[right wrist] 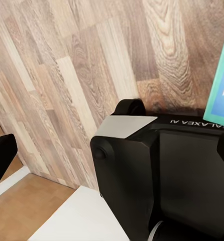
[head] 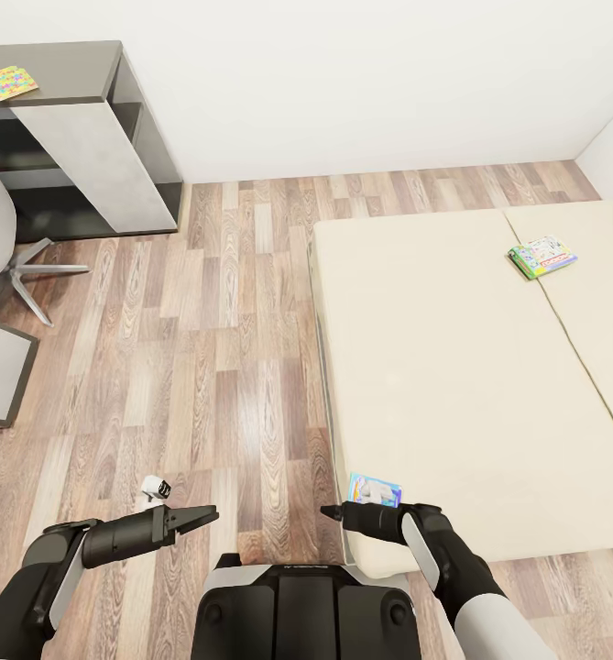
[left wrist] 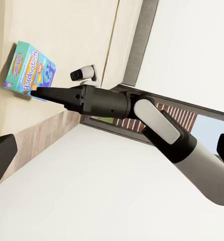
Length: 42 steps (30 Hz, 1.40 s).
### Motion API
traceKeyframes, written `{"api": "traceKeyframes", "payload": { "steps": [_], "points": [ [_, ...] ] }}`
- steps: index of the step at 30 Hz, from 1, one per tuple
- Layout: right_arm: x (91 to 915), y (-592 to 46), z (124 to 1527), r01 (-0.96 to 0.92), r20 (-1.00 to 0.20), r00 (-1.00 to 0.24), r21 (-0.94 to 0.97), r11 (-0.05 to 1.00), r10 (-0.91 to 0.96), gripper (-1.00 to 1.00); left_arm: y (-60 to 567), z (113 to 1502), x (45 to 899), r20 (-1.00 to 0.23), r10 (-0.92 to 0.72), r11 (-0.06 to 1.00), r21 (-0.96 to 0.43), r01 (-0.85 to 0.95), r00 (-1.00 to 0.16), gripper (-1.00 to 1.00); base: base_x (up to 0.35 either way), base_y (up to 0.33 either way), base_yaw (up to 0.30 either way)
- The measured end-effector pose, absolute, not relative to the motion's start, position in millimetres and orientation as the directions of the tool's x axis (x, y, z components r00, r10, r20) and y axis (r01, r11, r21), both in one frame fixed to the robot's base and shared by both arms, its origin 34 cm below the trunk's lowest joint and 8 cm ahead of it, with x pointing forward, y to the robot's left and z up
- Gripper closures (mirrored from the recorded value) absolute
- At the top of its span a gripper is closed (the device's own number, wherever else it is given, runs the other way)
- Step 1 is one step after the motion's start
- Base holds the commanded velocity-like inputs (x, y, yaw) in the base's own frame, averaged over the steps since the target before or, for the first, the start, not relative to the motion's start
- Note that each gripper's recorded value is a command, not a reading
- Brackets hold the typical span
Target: Put all the toys in the child's room - the three board games (two on the bed and one on the table), the two jigsaw puzzles on the table, and the tennis ball on the table - inside the toy box on the table in the child's room.
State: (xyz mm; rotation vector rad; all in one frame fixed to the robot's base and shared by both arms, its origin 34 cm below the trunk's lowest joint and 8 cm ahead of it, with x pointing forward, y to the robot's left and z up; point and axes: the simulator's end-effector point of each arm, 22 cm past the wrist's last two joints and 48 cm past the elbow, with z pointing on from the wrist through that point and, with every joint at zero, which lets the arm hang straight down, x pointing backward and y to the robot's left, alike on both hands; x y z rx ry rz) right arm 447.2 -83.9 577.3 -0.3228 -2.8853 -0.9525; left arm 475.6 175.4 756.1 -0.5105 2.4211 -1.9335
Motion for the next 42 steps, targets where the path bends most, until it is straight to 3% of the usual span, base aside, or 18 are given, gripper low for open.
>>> {"api": "traceKeyframes", "payload": {
  "steps": [14, 33, 42],
  "points": [
    [447, -80, 581, 0.230, 0.157, -0.973, 0.594, 0.771, 0.169, -1.00, 176, 756, 476, 0.199, -0.253, 0.189, -0.950, -0.250, -0.947, -1.00, 0.000, 0.000, 0.000],
    [426, -65, 596, 0.303, 0.294, -0.945, 0.624, 0.720, 0.143, -1.00, 176, 756, 476, 0.200, -0.252, 0.188, -0.950, -0.251, -0.947, -1.00, 0.000, 0.000, 0.000],
    [455, -57, 615, 0.275, 0.248, -0.959, 0.683, 0.677, 0.140, -1.00, 175, 756, 476, 0.200, -0.252, 0.187, -0.950, -0.251, -0.947, -1.00, 0.000, 0.000, 0.000]
  ]
}}
